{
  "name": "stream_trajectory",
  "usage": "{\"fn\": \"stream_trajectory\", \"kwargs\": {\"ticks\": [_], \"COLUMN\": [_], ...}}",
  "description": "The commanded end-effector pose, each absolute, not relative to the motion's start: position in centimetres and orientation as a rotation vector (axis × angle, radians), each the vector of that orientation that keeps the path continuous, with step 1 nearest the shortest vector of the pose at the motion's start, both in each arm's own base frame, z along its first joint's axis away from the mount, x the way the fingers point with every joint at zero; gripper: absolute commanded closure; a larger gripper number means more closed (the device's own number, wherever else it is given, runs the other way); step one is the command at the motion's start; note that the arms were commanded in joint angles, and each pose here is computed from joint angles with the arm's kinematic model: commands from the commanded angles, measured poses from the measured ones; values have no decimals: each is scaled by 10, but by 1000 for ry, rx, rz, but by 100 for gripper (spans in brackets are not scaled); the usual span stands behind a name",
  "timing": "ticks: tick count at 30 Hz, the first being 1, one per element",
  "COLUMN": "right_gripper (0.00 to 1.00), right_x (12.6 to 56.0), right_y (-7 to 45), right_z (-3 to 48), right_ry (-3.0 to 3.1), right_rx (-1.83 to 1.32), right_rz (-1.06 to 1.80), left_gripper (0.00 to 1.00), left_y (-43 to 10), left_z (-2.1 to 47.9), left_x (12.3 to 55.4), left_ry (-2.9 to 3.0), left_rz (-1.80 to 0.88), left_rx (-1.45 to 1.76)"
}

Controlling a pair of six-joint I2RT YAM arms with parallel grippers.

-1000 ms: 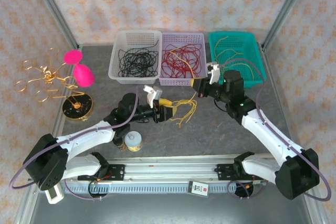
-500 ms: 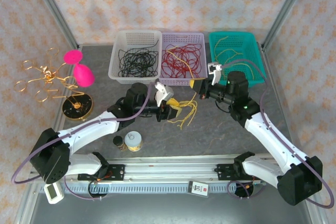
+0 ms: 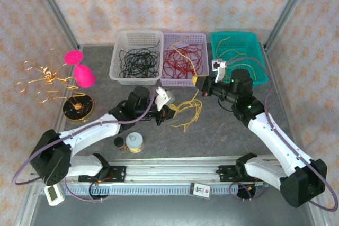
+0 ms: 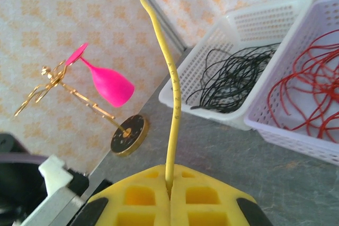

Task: Untangle the cables

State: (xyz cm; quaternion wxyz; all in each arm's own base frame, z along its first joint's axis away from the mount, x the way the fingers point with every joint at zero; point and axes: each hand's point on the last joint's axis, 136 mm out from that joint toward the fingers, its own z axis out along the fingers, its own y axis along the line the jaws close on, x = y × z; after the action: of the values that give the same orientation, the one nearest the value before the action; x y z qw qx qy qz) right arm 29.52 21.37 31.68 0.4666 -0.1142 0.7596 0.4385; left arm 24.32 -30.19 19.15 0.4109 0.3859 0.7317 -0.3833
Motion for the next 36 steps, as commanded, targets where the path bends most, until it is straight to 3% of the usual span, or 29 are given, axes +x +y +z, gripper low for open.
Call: {"fn": "stream_trajectory", "kwargs": {"ticks": [1,7,12,17,24,30,36], "right_gripper": [100,100,100,100,100,100,100], "right_x": [302,321,320,323,331,318,301], "right_y": [193,143,87,64,107,92,44], "right_z": [371,395,412,432,442,482,522], "right_ry": [1714,1627,1512,1472,1537,1472,1398], "right_rx": [-166,157,373,379,179,149,258], "right_rz": [1005,850,664,556,725,616,360], "left_gripper": [100,100,100,100,100,100,100], "left_y": [-295,-285,-257,-229,-232,-210,-180], "left_z": [204,194,173,167,180,168,123], "left_x": [247,246,260,269,267,279,281], "left_ry": [1788,1802,1889,1926,1909,1986,2115], "left_rz": [-965,-1032,-921,-843,-871,-732,-633], "left_rx": [855,679,472,328,342,227,41]}}
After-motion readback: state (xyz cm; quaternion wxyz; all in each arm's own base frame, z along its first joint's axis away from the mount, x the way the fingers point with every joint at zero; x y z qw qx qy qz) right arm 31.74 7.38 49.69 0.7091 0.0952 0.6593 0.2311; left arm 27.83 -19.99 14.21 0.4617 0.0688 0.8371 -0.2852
